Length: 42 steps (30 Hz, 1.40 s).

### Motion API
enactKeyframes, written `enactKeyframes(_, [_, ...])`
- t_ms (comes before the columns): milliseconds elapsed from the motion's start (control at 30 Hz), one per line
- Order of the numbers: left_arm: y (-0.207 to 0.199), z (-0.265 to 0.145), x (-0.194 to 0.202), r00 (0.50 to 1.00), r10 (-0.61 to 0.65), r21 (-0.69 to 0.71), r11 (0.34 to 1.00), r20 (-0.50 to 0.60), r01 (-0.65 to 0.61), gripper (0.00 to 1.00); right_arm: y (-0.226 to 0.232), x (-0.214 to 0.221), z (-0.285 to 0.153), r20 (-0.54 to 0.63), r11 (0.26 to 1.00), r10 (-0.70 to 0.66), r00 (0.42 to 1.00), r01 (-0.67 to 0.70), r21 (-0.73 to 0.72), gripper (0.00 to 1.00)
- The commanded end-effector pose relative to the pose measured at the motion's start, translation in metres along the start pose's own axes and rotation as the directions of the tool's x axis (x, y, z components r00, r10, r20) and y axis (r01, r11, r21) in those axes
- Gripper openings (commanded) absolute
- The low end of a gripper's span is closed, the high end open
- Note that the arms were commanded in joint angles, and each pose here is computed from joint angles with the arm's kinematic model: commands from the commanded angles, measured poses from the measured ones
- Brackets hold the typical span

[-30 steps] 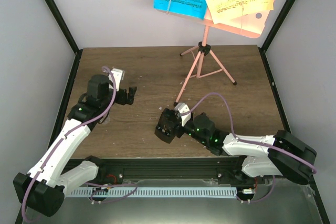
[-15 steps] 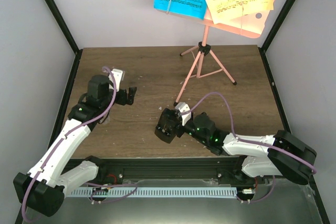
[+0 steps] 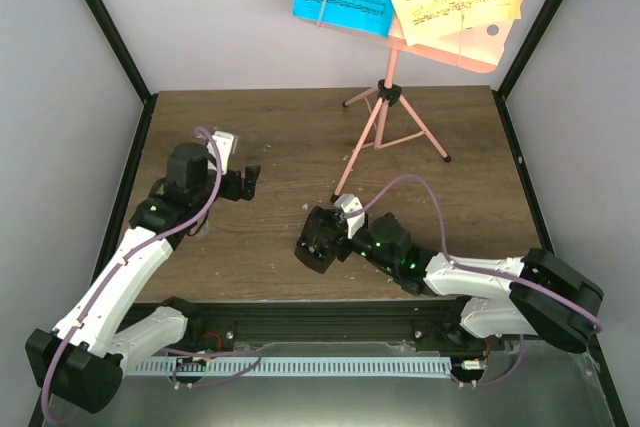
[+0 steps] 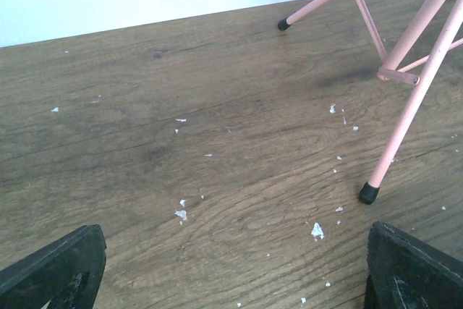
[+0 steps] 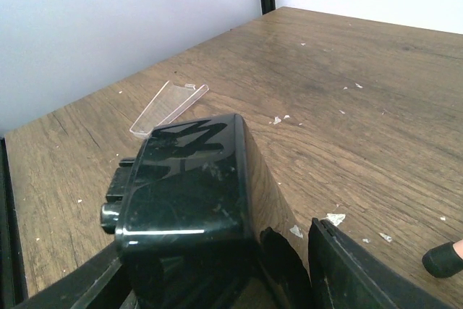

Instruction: Pack up the instrument practice props

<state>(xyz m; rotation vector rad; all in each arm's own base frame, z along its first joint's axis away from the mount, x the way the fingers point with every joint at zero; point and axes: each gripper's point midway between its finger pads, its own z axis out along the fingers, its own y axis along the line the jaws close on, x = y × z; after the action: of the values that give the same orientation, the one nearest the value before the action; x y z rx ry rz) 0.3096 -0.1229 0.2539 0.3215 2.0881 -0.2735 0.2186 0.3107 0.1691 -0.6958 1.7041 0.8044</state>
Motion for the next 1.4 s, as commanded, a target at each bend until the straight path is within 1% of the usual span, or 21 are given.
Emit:
enactKeyframes(0, [0.002, -0.002, -0.003, 1.0, 0.001, -0.005, 1.0, 0.022, -0.001, 1.0, -0.005, -0.009, 0.003, 0.026, 1.0, 0.013, 1.0, -0.013, 0.015, 0.57])
enactKeyframes(567, [0.002, -0.001, -0.002, 1.0, 0.003, -0.01, 1.0, 0.016, -0.003, 1.0, -0.006, -0.011, 0.012, 0.015, 1.0, 0.009, 1.0, -0.01, 0.008, 0.58])
enactKeyframes(1167, [0.003, -0.001, -0.002, 1.0, 0.005, -0.015, 1.0, 0.018, -0.004, 1.0, -0.011, -0.017, 0.016, 0.013, 1.0, 0.01, 1.0, -0.01, 0.016, 0.62])
enactKeyframes(1267, [0.003, -0.001, -0.002, 1.0, 0.006, -0.017, 1.0, 0.02, -0.006, 1.0, -0.011, -0.018, 0.017, 0.009, 1.0, 0.008, 1.0, -0.009, 0.012, 0.68])
enactKeyframes(1300, [0.004, -0.001, -0.002, 1.0, 0.006, -0.018, 1.0, 0.019, -0.006, 1.0, -0.01, -0.019, 0.016, 0.009, 1.0, 0.002, 1.0, -0.002, 0.007, 0.73])
enactKeyframes(1333, [0.004, -0.001, -0.002, 1.0, 0.007, -0.02, 1.0, 0.019, -0.007, 1.0, -0.009, -0.02, 0.016, 0.007, 1.0, -0.006, 1.0, 0.006, 0.003, 0.81])
enactKeyframes(1367, [0.004, -0.002, -0.002, 1.0, 0.008, -0.022, 1.0, 0.021, -0.008, 1.0, -0.008, -0.02, 0.016, 0.003, 1.0, -0.02, 1.0, 0.02, -0.003, 0.88])
